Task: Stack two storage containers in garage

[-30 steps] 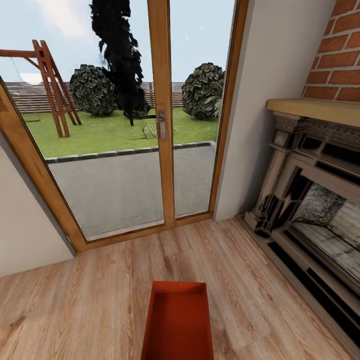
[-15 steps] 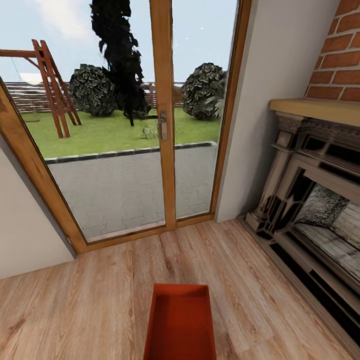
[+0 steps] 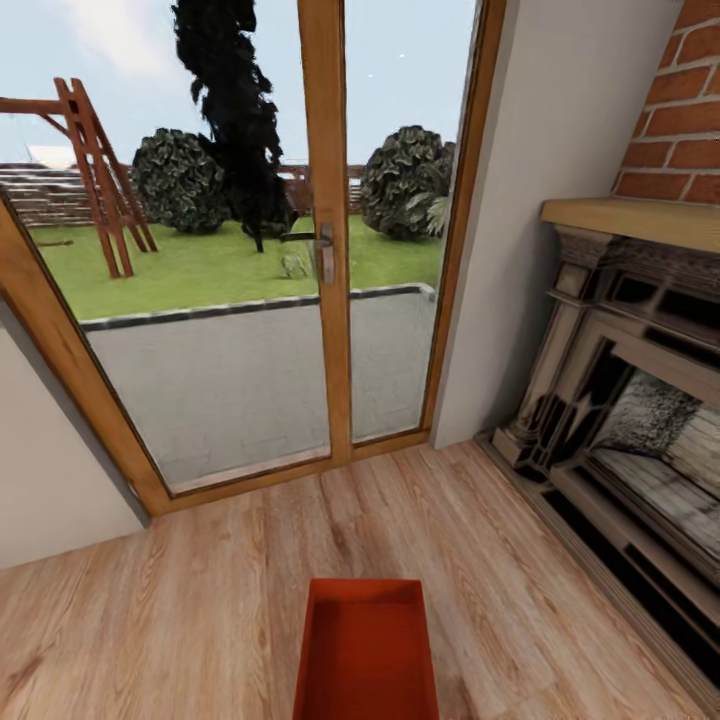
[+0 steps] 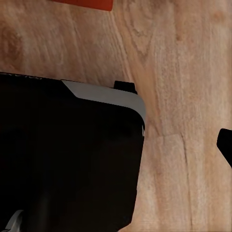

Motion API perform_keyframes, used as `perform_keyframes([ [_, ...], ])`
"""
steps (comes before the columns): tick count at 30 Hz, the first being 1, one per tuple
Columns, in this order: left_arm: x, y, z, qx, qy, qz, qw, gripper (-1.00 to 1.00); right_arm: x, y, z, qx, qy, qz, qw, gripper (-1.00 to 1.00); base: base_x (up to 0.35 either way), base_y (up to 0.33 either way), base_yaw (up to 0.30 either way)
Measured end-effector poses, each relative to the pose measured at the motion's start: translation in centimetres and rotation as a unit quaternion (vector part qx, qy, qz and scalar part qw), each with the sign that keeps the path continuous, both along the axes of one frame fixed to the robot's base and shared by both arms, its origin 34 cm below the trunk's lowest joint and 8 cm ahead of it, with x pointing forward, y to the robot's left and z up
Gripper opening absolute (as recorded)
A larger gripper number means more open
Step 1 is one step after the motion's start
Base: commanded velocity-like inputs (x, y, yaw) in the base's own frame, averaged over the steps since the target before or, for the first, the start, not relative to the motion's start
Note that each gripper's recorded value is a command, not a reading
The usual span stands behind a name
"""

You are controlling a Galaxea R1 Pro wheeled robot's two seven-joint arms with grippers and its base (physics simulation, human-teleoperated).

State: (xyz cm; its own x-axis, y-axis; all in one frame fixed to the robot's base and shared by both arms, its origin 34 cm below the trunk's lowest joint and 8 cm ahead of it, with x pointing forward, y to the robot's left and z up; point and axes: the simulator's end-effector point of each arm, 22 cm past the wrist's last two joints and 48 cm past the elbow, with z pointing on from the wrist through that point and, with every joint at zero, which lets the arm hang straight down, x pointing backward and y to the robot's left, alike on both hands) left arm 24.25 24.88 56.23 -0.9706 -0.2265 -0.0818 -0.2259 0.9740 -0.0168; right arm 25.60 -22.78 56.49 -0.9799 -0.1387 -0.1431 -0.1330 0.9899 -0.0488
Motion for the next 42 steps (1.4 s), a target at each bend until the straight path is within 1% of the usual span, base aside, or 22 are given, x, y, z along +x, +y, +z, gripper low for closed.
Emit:
perform_keyframes([
  [7,0.00,0.00,0.00,0.000,0.000,0.000,1.0000,1.00,0.00,0.00,0.00,0.000,0.000,0.000,1.0000,1.00,0.000,0.000,-0.135],
  [31,-0.01,0.04,0.00,0.000,0.000,0.000,1.0000,1.00,0.01,0.04,0.00,0.000,0.000,-0.001,1.0000,1.00,0.000,0.000,-0.001],
  [42,-0.62,0.01,-0.17,0.000,0.008,0.000,1.0000,1.00,-0.61,-0.12,-0.20,-0.001,0.008,0.000,1.0000,1.00,0.000,0.000,0.000],
])
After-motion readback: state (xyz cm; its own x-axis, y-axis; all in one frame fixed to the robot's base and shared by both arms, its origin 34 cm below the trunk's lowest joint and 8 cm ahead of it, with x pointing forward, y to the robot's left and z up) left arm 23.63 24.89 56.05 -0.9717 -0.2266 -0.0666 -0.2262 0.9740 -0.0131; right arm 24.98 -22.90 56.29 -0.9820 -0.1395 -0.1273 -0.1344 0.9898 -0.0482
